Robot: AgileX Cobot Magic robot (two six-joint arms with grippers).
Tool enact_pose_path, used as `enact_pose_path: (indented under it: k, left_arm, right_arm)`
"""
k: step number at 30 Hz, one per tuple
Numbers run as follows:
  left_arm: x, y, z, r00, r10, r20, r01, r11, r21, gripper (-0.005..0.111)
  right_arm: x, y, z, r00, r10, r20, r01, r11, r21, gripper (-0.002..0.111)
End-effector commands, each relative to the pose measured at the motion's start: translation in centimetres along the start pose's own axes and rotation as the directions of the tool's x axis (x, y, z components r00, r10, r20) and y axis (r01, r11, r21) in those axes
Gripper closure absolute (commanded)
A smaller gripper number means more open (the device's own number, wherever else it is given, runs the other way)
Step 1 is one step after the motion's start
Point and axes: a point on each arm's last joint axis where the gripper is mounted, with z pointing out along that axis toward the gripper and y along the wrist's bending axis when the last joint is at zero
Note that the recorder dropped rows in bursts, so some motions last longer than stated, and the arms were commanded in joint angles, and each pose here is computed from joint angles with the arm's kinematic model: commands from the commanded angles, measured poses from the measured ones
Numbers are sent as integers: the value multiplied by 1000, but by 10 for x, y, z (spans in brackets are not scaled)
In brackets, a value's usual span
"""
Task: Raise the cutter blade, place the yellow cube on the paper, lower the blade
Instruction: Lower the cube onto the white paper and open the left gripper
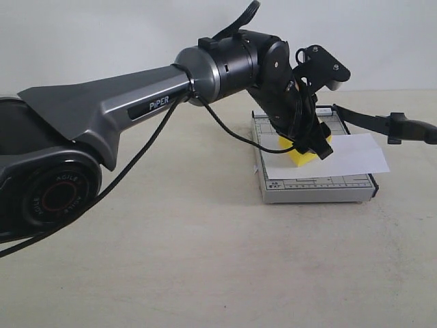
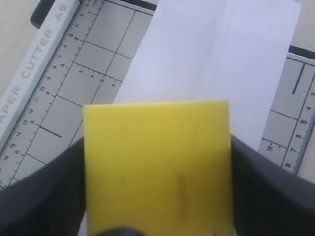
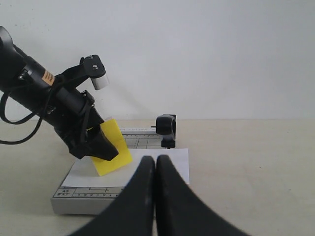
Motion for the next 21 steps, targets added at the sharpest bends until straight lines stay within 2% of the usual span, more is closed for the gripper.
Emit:
enact_pose_path:
  k: [1, 7, 13, 15, 21]
  left_arm:
    - [-3, 3, -3, 1000, -10, 25, 10, 1000, -8, 45]
    - [-3, 3, -3, 1000, -5, 21, 5, 1000, -12, 49]
    - [-1, 2, -3, 1000, -6, -4, 6, 1000, 1, 48]
    - [0, 2, -3, 1000, -6, -10, 6, 1000, 4, 46]
    - [1, 4, -3, 999, -32, -9, 32, 999, 0, 28]
  right_arm:
    - [-1, 0, -1, 1000, 1, 16, -1, 1000, -1, 108]
    - [-1, 0, -1, 1000, 1, 16, -1, 1000, -1, 108]
    - [-1, 0, -1, 1000, 1, 16, -1, 1000, -1, 108]
    - [-1, 0, -1, 1000, 1, 11, -1, 1000, -1, 108]
    - [-1, 0, -1, 1000, 1, 7, -1, 1000, -2, 108]
